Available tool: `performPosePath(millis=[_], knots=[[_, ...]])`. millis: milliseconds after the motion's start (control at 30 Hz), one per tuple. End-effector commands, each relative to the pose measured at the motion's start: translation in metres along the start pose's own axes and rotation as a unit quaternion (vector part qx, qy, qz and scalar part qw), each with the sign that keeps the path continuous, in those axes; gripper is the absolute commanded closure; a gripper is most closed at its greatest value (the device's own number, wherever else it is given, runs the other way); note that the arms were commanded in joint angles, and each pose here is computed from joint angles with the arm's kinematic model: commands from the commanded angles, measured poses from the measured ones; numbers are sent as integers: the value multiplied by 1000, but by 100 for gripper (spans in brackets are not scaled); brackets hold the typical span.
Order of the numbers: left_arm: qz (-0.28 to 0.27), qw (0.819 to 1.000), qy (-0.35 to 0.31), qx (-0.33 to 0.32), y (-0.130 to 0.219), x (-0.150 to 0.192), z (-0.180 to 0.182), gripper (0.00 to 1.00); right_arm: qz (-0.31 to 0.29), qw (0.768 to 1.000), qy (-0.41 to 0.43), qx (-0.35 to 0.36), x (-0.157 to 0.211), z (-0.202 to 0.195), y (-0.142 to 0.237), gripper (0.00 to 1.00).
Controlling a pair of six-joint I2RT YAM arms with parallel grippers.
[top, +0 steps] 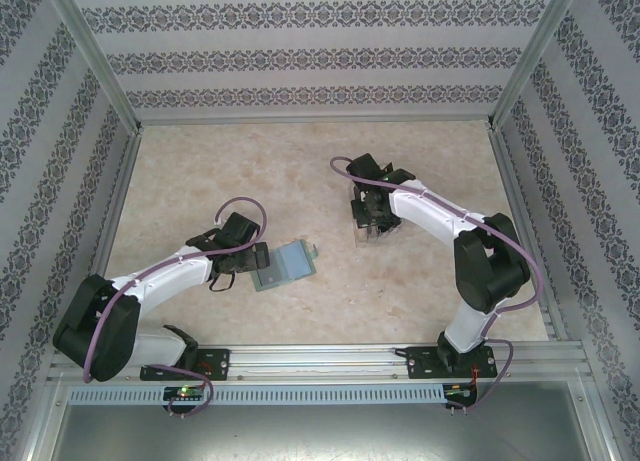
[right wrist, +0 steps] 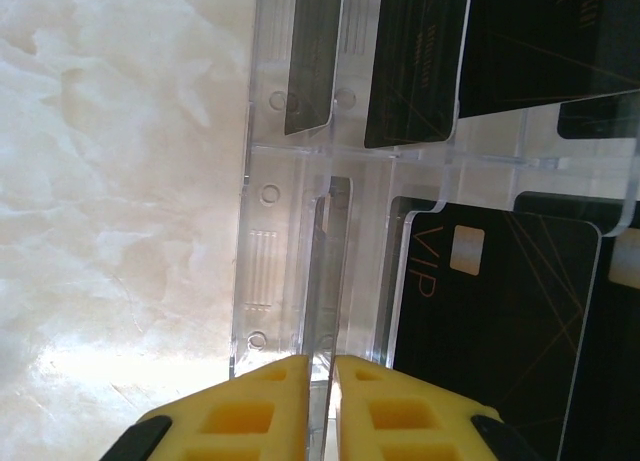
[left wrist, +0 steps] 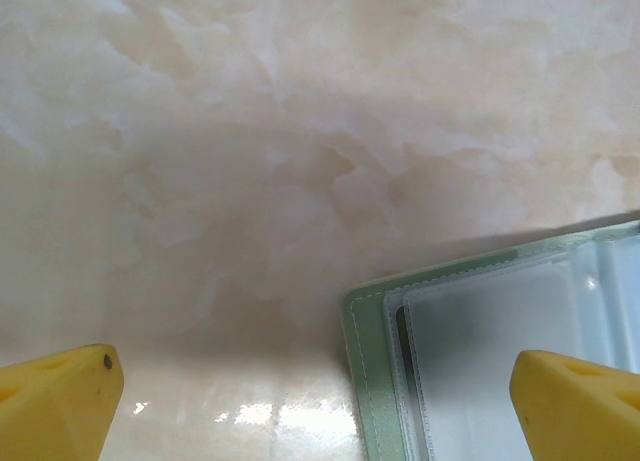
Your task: Put the credit cards into the card holder
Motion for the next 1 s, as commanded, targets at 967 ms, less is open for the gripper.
performPosePath(millis=[967], knots=[[-14, 1000, -15, -1, 7, -7, -4, 0, -58, 996, -23, -62, -15, -8, 61, 100]])
Point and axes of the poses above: each hand's point on the last joint's axis, 136 mm out from that joint toward the fingers, its own y axis back along the fingers, its own z axis along the line the jaws close on, x = y × z, the point moved 6 cm from there along y, back along the fingers, and after that the axes turned 12 degrees about -y, right-handed, at the moved point
